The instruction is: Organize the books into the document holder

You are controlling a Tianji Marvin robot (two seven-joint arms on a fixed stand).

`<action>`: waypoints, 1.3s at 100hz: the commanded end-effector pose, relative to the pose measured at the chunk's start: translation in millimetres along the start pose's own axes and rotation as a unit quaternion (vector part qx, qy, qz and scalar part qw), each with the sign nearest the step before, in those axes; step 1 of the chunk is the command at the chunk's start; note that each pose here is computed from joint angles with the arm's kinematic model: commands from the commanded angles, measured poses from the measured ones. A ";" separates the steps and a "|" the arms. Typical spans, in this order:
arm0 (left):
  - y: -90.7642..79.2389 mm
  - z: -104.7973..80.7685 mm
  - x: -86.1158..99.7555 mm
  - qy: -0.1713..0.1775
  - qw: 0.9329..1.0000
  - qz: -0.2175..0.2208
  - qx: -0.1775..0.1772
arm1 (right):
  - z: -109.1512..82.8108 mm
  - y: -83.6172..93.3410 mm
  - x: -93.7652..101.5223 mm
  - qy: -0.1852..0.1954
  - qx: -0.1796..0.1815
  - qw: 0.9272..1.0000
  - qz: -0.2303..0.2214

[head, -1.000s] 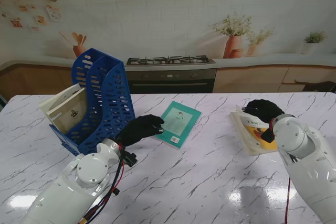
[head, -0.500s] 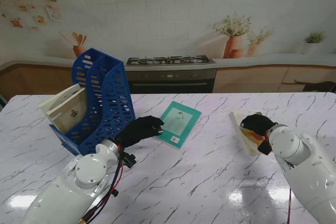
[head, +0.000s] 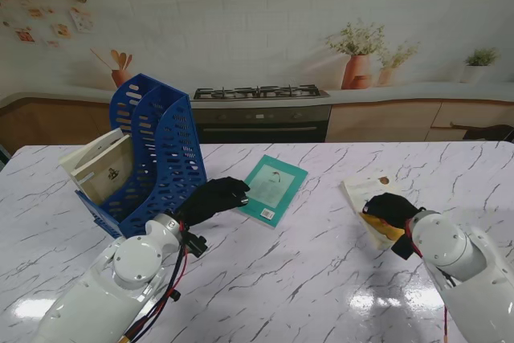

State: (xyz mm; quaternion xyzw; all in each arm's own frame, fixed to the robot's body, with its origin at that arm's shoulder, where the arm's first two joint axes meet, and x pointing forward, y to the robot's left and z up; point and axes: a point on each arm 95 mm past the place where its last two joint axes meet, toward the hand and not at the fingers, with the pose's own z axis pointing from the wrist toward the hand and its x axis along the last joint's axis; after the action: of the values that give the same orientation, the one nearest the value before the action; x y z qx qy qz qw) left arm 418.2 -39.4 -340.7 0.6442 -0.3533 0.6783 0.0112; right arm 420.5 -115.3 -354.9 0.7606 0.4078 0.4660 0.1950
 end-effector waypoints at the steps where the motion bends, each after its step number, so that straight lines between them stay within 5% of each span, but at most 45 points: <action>1: 3.7 0.2 2.6 0.012 1.000 -0.005 -0.007 | -5.7 -54.0 -16.5 -0.025 0.061 0.998 0.025; 47: 3.3 -2.2 -1.0 0.006 1.000 -0.008 -0.007 | -42.4 -94.3 17.3 0.012 0.105 0.992 0.072; 69: 3.3 -3.4 -1.6 0.003 1.000 -0.010 -0.009 | -58.3 -100.2 25.5 0.038 0.133 0.989 0.056; 101: 4.1 -6.4 -1.9 -0.001 1.000 -0.012 -0.008 | -87.3 -117.9 35.9 0.067 0.191 0.978 0.060; 130: 4.4 -6.0 -1.9 -0.003 1.000 -0.011 -0.012 | -100.4 -124.1 55.4 0.110 0.204 0.969 0.089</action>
State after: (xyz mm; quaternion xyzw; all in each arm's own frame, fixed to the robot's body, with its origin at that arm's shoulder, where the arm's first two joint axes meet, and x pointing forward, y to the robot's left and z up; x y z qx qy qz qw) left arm 413.2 -35.3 -343.7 0.6546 -0.3508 0.6695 0.0153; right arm 304.5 -15.8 -352.8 0.7633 0.4408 0.4711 -0.0339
